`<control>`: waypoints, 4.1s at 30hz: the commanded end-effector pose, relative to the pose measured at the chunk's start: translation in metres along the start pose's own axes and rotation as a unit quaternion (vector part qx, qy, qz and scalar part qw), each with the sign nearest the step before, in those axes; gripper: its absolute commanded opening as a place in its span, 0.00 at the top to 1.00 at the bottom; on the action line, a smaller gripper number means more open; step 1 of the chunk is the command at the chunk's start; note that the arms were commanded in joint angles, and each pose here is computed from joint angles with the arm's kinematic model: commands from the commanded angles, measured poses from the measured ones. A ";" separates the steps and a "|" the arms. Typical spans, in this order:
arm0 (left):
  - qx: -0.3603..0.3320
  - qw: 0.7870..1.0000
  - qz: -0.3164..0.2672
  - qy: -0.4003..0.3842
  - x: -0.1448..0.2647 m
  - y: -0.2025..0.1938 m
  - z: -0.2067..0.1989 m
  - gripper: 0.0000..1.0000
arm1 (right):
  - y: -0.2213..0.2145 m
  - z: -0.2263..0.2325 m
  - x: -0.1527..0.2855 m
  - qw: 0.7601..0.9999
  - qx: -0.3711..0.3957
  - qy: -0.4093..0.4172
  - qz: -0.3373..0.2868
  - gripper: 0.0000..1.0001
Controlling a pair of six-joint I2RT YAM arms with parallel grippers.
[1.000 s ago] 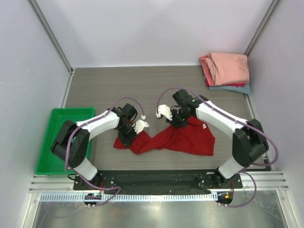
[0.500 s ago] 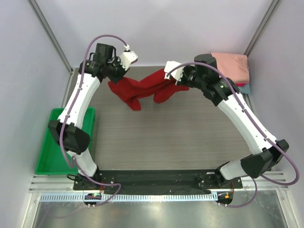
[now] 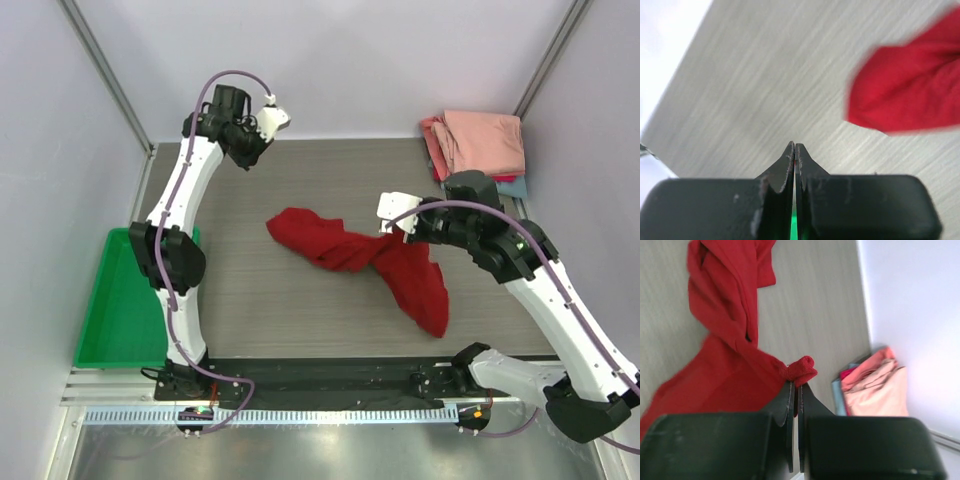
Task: Fold and stack the t-shirts
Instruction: Flatten the tshirt out
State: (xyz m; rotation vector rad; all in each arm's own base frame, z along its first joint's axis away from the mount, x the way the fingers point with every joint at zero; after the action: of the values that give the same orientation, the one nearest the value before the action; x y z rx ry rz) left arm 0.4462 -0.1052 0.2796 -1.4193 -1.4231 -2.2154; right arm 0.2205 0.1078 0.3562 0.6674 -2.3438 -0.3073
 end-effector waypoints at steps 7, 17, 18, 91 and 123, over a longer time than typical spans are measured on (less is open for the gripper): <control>-0.025 0.999 -0.001 -0.021 -0.047 0.028 -0.010 1.00 | -0.026 0.056 -0.050 0.993 -0.040 0.108 0.033 0.99; 0.010 0.980 0.131 -0.153 -0.041 -0.081 -0.081 0.53 | -0.029 0.066 -0.068 0.988 -0.059 0.136 0.034 0.99; 0.015 0.975 0.153 -0.160 -0.051 -0.088 -0.083 0.51 | -0.029 0.067 -0.070 0.988 -0.061 0.141 0.034 0.99; -0.020 0.980 0.164 -0.114 -0.050 -0.112 -0.092 0.50 | -0.037 0.024 -0.127 0.995 -0.051 0.061 0.065 0.99; -0.006 0.970 0.217 -0.105 -0.109 -0.127 -0.078 0.59 | -0.039 0.025 -0.135 0.994 -0.054 0.064 0.068 0.99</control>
State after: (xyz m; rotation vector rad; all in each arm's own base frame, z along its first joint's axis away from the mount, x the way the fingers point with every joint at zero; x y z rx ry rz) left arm 0.3779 -0.1376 0.1036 -1.8427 -0.9947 -1.8198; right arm 0.2983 0.1433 0.2347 0.4204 -2.1717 -0.2758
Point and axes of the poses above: each gripper's point midway between its finger pads, its own x axis back along the fingers, its own z axis along the line the jaws close on, y = z × x, the point moved 7 cm from there along x, back along the fingers, and after that the axes turned 14 degrees about x, right-handed, at the moved point
